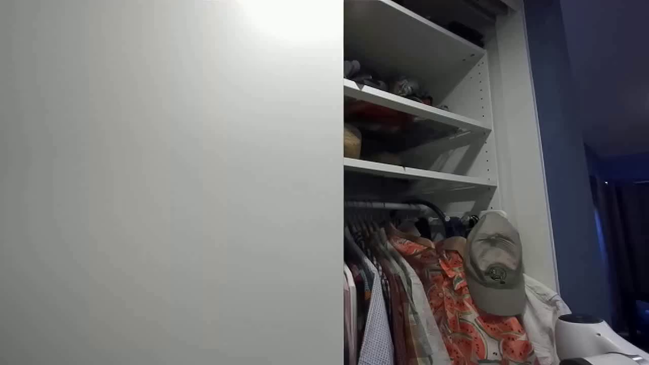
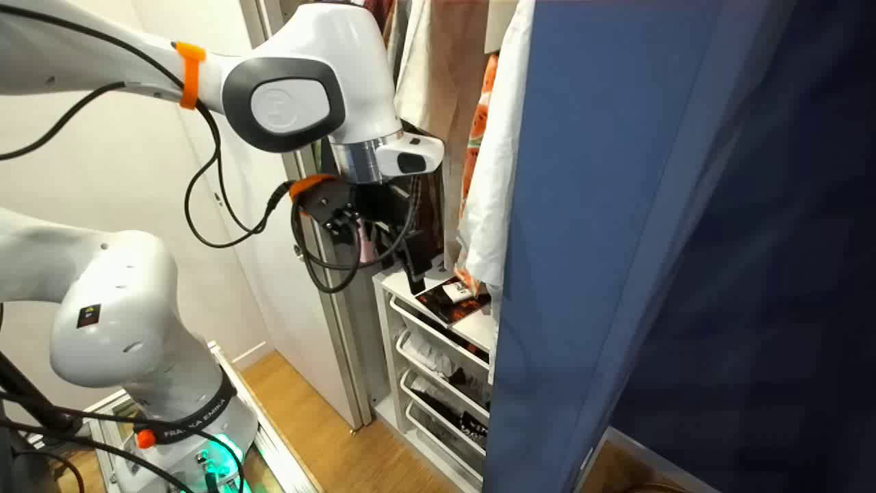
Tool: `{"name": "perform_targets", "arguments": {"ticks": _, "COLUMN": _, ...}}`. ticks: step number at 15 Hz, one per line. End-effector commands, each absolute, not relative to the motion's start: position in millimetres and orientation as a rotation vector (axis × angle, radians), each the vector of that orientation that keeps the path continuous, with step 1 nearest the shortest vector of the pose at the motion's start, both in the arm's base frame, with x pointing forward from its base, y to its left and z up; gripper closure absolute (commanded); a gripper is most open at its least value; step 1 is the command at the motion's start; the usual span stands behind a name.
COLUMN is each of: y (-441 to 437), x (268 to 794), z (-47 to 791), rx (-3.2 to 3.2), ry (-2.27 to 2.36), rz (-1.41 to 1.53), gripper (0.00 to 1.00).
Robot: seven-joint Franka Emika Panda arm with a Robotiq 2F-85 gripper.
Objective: Remove the cap from the hook and put it on the bottom shelf
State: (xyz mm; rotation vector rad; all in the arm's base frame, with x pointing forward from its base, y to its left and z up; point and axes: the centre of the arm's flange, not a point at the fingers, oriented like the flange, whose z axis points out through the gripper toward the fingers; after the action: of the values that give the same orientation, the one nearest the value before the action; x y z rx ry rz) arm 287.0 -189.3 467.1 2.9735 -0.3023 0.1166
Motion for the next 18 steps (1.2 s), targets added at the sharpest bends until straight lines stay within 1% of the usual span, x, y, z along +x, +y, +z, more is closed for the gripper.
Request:
{"name": "perform_targets", "arguments": {"ticks": 1, "y": -189, "x": 287, "z": 467, "rx": 2.973, "ry": -0.302, "rz": 0.117, "gripper": 0.0}}
{"name": "perform_targets", "arguments": {"ticks": 8, "y": -189, "x": 287, "z": 467, "rx": 2.973, "ry": -0.302, "rz": 0.117, "gripper": 0.0}}
{"name": "perform_targets", "arguments": {"ticks": 9, "y": -185, "x": 292, "z": 478, "rx": 2.987, "ry": -0.298, "rz": 0.166, "gripper": 0.0}}
{"name": "perform_targets", "arguments": {"ticks": 10, "y": -180, "x": 297, "z": 506, "rx": 2.99, "ry": -0.312, "rz": 0.319, "gripper": 0.0}}
{"name": "perform_targets", "arguments": {"ticks": 15, "y": -126, "x": 319, "z": 632, "rx": 2.889, "ry": -0.184, "rz": 0.71, "gripper": 0.0}}
{"name": "perform_targets", "arguments": {"ticks": 18, "y": -85, "x": 317, "z": 674, "rx": 2.822, "ry": -0.104, "rz": 0.968, "gripper": 0.0}}
